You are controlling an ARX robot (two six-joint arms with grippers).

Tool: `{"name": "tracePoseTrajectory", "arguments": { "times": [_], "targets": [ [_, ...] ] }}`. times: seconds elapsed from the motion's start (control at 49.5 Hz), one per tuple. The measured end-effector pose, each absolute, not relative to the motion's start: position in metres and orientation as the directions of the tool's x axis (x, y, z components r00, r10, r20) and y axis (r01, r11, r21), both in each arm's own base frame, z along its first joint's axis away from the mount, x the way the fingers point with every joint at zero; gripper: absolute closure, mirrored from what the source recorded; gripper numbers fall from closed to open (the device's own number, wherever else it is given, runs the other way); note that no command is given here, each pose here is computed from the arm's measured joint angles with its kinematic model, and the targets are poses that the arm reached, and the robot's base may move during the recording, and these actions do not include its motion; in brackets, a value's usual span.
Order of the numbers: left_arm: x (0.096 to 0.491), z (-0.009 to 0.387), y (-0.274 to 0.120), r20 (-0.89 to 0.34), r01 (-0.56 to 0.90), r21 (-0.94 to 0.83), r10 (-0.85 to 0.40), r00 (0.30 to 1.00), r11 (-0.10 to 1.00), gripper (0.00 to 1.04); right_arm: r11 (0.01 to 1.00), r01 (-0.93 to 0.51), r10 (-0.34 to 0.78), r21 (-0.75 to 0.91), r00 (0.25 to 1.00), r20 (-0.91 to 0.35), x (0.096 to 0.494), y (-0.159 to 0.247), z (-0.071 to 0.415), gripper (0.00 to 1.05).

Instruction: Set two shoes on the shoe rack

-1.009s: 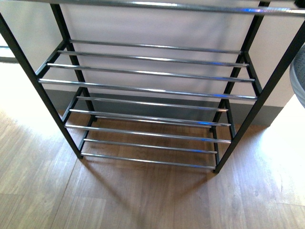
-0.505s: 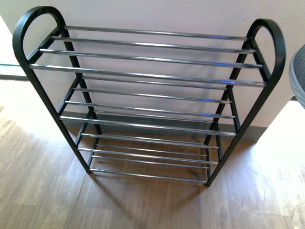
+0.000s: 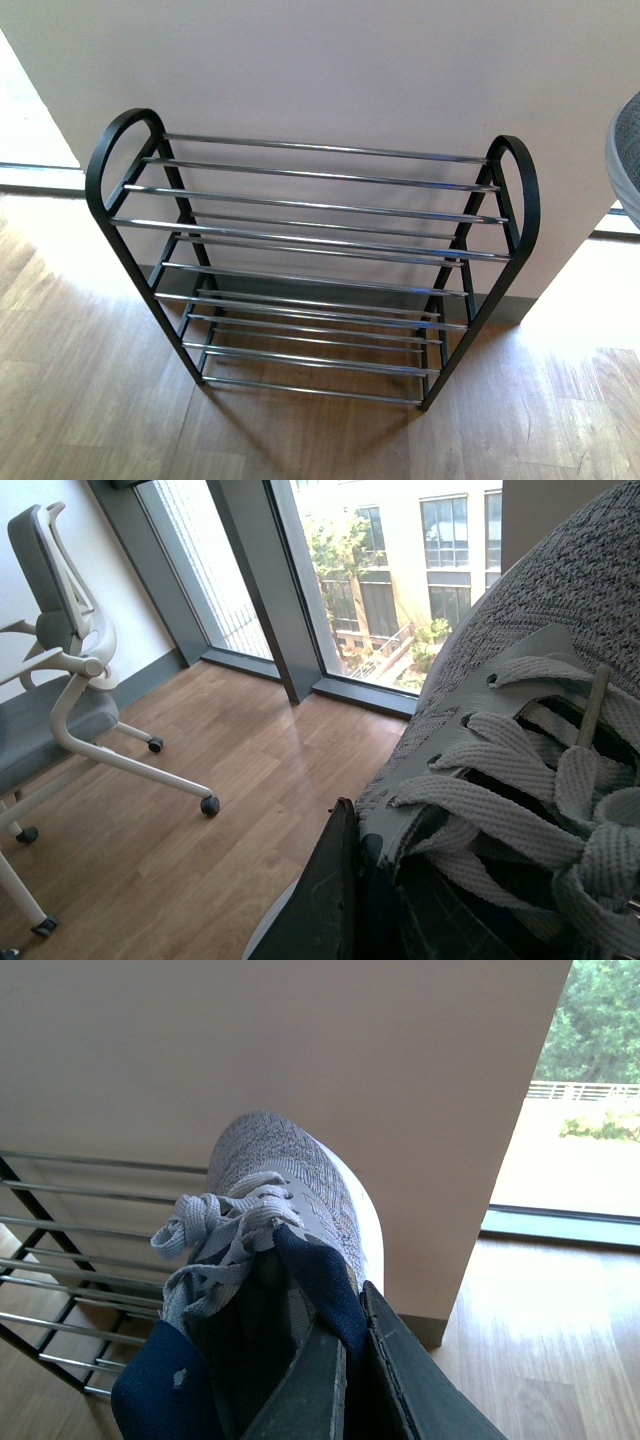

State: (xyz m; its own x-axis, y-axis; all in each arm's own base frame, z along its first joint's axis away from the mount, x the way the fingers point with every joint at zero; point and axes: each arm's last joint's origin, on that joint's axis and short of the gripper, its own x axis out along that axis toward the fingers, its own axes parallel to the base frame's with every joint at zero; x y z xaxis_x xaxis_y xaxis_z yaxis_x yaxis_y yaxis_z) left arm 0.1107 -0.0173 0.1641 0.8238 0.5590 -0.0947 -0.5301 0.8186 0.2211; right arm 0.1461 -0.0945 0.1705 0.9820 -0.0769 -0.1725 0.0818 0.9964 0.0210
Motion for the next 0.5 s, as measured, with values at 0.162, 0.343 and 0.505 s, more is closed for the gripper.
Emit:
{"name": "tracePoseTrajectory", "arguments": {
  "times": [0.162, 0.343, 0.505],
  "targets": [
    [0.1107, 0.1641, -0.0173, -0.095, -0.53, 0.221, 0.559, 0.824, 0.818, 1.03, 0.996, 0.082, -0.077, 0.021, 0.982, -0.173, 0.1461, -0.0945, 0.1703, 1.03],
    [0.1107, 0.1641, -0.0173, -0.095, -0.53, 0.221, 0.559, 0.824, 0.818, 1.03, 0.996, 0.082, -0.077, 0.021, 0.982, -0.173, 0.1461, -0.0946, 0.1705, 1.03],
    [0.1107, 0.1641, -0.0174, -0.095, -0.53, 0.221, 0.559, 0.824, 0.819, 1.03, 0.996, 0.082, -0.077, 0.021, 0.982, -0.173, 0.1461, -0.0945, 0.1703, 1.03]
  ]
}}
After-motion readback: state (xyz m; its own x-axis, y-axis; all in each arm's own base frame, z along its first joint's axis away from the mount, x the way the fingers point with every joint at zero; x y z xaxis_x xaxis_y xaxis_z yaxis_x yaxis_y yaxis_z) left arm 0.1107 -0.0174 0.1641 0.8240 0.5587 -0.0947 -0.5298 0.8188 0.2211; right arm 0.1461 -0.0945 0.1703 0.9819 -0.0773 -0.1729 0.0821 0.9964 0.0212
